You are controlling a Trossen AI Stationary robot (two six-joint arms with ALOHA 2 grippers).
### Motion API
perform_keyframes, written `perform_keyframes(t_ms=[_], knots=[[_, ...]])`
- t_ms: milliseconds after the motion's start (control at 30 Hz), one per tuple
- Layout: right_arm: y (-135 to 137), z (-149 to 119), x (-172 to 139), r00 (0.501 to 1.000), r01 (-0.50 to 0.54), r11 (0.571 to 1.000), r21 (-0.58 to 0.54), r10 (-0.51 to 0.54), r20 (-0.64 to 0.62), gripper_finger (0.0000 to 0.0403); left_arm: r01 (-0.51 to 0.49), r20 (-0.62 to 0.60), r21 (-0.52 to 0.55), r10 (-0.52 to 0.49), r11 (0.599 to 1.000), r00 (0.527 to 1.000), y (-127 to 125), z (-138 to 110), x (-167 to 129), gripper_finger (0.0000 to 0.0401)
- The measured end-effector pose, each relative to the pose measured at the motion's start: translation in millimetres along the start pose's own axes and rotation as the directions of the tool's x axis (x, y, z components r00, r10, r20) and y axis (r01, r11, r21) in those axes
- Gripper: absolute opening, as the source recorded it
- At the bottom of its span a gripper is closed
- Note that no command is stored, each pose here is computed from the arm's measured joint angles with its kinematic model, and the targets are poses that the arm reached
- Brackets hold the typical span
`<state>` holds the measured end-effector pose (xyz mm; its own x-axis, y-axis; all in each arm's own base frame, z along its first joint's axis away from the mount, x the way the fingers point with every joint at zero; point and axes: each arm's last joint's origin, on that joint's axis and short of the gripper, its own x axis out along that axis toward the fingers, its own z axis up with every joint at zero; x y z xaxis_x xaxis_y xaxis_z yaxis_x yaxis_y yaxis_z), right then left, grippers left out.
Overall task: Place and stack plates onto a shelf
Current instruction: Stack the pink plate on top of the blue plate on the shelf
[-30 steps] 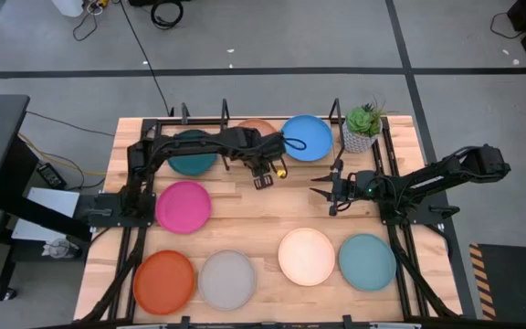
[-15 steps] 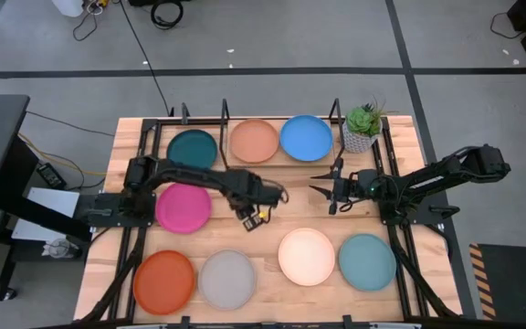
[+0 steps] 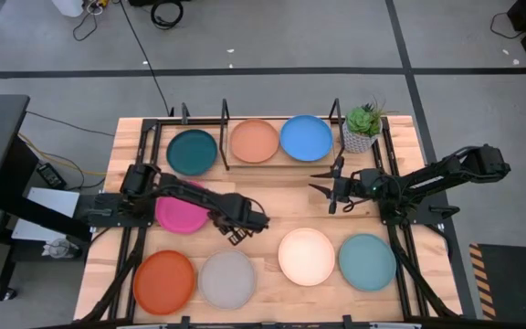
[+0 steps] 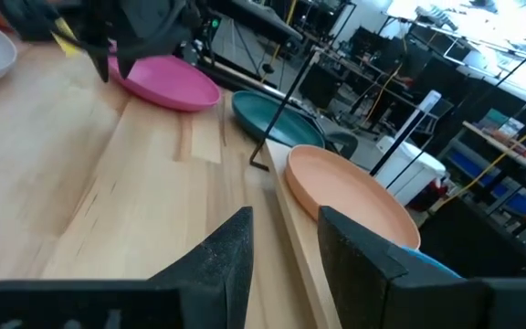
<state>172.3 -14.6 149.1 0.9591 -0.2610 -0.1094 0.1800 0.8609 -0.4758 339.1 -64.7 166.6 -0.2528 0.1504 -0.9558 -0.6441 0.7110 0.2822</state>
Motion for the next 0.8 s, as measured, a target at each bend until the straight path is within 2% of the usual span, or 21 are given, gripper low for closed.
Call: perform_keyframes(t_ms=[167, 533, 800], knots=[[-0.3, 0.5, 0.0, 1.000, 0.003, 1.000, 0.001, -0.003, 0.005, 0.0130, -0.059, -0.061, -0.072, 0.055, 0.996, 0.997, 7.0, -5.8, 15.2, 0.0105], [-0.2, 0.5, 0.0, 1.000, 0.000, 1.000, 0.005, 0.000, 0.006, 0.0130, -0.093, -0.069, -0.091, 0.087, 0.992, 0.994, 10.0, -9.4, 22.1, 0.0085], [-0.1, 0.4, 0.0, 1.000, -0.001, 1.000, 0.005, 0.001, 0.005, 0.0130, -0.099, -0.062, -0.108, 0.093, 0.989, 0.994, 8.1, -12.8, 23.4, 0.0128]])
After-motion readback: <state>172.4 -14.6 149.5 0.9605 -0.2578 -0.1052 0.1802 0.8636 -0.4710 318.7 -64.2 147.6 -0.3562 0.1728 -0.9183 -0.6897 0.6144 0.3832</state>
